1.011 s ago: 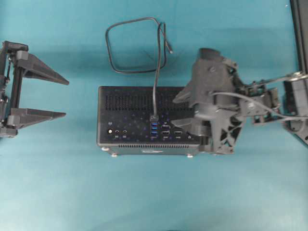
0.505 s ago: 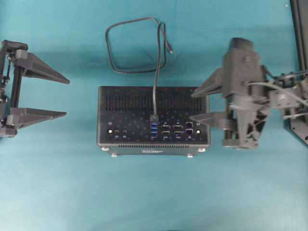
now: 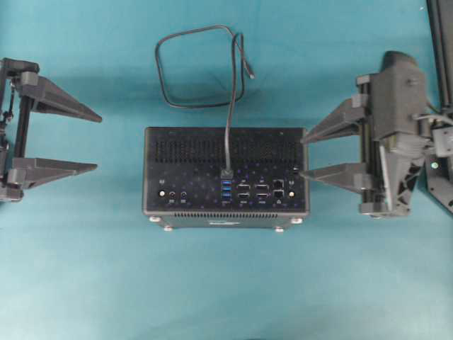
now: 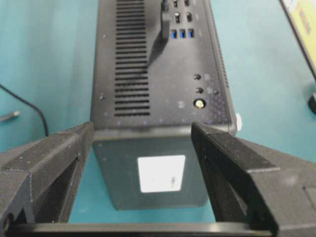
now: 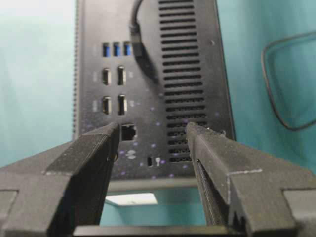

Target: Insert the USB into the PC box with both arms.

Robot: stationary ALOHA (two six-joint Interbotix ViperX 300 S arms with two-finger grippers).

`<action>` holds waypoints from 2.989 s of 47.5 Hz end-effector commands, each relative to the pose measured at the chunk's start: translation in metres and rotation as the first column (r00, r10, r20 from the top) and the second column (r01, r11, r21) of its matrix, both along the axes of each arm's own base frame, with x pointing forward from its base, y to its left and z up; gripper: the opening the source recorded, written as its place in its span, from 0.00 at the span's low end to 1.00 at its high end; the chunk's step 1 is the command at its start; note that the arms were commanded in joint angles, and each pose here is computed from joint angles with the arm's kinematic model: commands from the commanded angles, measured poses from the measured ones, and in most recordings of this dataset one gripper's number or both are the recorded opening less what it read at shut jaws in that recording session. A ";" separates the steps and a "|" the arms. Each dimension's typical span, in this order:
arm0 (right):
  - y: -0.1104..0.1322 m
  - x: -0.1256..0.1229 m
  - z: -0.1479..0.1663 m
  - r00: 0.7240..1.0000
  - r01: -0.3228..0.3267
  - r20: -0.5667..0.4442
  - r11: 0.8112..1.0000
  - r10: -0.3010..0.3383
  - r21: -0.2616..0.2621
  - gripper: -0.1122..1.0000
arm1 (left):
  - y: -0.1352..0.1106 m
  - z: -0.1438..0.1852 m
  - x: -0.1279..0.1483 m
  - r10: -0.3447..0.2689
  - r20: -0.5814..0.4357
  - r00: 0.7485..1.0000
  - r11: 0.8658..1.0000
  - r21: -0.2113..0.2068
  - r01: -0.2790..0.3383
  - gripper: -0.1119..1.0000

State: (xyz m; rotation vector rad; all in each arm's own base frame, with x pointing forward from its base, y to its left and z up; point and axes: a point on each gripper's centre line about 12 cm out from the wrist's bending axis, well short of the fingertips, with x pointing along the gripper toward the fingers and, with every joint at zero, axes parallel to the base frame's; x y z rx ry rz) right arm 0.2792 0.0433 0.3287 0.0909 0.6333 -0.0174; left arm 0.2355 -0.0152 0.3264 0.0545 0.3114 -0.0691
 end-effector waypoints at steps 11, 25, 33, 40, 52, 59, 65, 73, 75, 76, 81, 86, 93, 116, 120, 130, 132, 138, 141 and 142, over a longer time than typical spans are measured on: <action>0.001 -0.007 0.006 0.996 -0.022 0.084 1.000 0.020 0.022 0.67 | 0.000 0.005 0.001 -0.001 0.032 0.999 1.000 0.001 0.000 0.86; -0.001 -0.019 0.004 0.993 -0.030 0.113 0.999 0.027 0.027 0.67 | 0.000 0.002 0.000 -0.013 0.027 1.000 0.999 0.040 0.012 0.86; -0.002 -0.023 0.000 0.993 -0.031 0.112 0.999 0.028 0.025 0.67 | 0.000 -0.002 0.000 -0.016 0.017 1.000 0.999 0.050 0.015 0.86; -0.001 -0.024 -0.001 0.993 -0.035 0.116 0.999 0.032 0.026 0.67 | 0.000 -0.004 -0.001 -0.016 0.015 1.000 0.999 0.050 0.015 0.86; -0.002 -0.028 -0.004 0.990 -0.041 0.134 0.999 0.037 0.028 0.67 | 0.000 -0.002 -0.005 -0.016 0.027 1.000 0.999 0.048 0.014 0.86; -0.001 -0.029 -0.005 0.987 -0.050 0.155 0.998 0.045 0.034 0.67 | 0.001 -0.006 -0.007 -0.014 0.022 1.000 0.999 0.044 0.013 0.86; -0.002 -0.030 -0.007 0.987 -0.051 0.155 0.998 0.045 0.034 0.67 | 0.001 -0.007 -0.008 -0.013 0.025 1.000 0.999 0.040 0.012 0.86; -0.003 -0.032 -0.006 0.986 -0.049 0.164 0.998 0.042 0.034 0.67 | 0.001 -0.007 -0.008 -0.014 0.035 0.999 0.999 0.041 0.012 0.86; -0.004 -0.033 -0.006 0.985 -0.047 0.165 0.998 0.041 0.035 0.67 | 0.001 -0.007 -0.008 -0.014 0.031 0.999 0.999 0.041 0.012 0.86; -0.003 -0.034 -0.005 0.985 -0.049 0.167 0.998 0.042 0.035 0.67 | 0.001 -0.007 -0.008 -0.014 0.031 0.999 0.999 0.041 0.012 0.86; -0.004 -0.036 -0.005 0.985 -0.047 0.170 0.998 0.041 0.035 0.66 | 0.001 -0.009 -0.008 -0.014 0.028 1.000 0.999 0.041 0.012 0.84; -0.004 -0.036 -0.005 0.984 -0.047 0.172 0.998 0.041 0.033 0.67 | 0.001 -0.010 -0.009 -0.013 0.028 1.000 0.999 0.039 0.012 0.83; -0.007 -0.036 -0.005 0.984 -0.040 0.174 0.999 0.036 0.021 0.67 | 0.001 -0.009 -0.009 -0.013 0.036 0.999 0.999 0.039 0.012 0.82; -0.009 -0.035 -0.005 0.982 -0.039 0.185 0.999 0.037 0.009 0.66 | 0.001 -0.009 -0.008 -0.008 0.046 0.999 1.000 0.022 0.007 0.82; -0.009 -0.035 -0.005 0.982 -0.038 0.183 0.999 0.037 0.006 0.66 | 0.001 -0.008 -0.008 -0.008 0.049 0.999 1.000 0.022 0.007 0.82; -0.011 -0.037 -0.005 0.984 -0.033 0.176 0.999 0.034 -0.010 0.66 | 0.001 -0.008 -0.008 -0.008 0.049 0.999 1.000 0.021 0.007 0.82; -0.012 -0.039 -0.004 0.985 -0.028 0.169 1.000 0.030 -0.014 0.66 | 0.001 -0.008 -0.008 -0.007 0.049 0.999 1.000 0.019 0.006 0.82; -0.015 -0.043 -0.008 0.993 -0.008 0.121 1.000 0.011 -0.024 0.66 | 0.001 -0.008 -0.008 -0.007 0.052 0.999 1.000 0.017 0.006 0.82; -0.016 -0.044 -0.007 0.993 -0.002 0.115 0.999 0.006 -0.032 0.66 | 0.001 -0.008 -0.008 -0.006 0.052 0.999 1.000 0.014 0.005 0.82; -0.016 -0.044 -0.006 0.993 -0.002 0.115 0.999 0.006 -0.035 0.66 | 0.001 -0.008 -0.008 -0.005 0.051 0.999 1.000 0.012 0.004 0.82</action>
